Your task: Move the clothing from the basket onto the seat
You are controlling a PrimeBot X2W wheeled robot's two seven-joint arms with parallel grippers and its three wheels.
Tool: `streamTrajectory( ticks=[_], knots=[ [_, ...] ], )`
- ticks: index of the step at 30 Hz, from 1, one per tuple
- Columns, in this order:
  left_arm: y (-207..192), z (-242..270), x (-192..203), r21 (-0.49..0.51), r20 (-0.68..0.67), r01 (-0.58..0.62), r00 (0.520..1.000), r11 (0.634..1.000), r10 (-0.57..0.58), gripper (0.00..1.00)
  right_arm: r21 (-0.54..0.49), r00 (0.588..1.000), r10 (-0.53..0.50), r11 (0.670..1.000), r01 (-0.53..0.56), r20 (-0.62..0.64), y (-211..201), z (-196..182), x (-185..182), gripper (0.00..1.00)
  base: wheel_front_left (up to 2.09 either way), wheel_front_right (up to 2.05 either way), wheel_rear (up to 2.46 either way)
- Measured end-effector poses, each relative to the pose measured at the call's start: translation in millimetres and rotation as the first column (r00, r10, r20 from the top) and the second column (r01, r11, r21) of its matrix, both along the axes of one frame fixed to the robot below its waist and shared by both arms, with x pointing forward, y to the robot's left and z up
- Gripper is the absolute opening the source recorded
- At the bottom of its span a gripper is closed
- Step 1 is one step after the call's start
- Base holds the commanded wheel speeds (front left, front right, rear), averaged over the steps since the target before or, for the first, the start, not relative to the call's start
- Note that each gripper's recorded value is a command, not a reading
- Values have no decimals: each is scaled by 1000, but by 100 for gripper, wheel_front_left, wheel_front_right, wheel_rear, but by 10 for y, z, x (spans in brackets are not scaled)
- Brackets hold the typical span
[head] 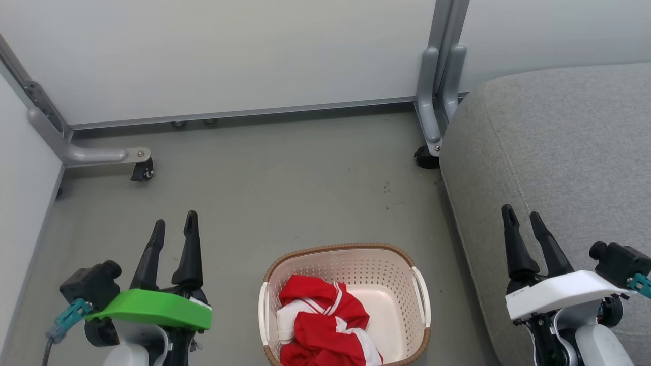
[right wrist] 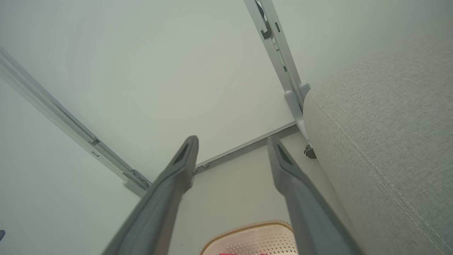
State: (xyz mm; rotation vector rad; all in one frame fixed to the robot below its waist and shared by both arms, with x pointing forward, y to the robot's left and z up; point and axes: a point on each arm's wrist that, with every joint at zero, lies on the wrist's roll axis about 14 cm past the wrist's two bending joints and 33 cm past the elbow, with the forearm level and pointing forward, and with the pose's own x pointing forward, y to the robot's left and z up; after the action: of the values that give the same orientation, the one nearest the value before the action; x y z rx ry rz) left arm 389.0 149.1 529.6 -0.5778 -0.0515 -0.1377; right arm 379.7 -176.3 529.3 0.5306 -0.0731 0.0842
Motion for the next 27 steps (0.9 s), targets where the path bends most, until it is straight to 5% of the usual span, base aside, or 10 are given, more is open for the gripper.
streamTrajectory(
  ticks=[27],
  knots=[
    [-129,-188,-36,291,4,28,1000,956,-30,100,-279,1000,27,960,-21,16,115,-99,-27,100,0,0,0]
  ],
)
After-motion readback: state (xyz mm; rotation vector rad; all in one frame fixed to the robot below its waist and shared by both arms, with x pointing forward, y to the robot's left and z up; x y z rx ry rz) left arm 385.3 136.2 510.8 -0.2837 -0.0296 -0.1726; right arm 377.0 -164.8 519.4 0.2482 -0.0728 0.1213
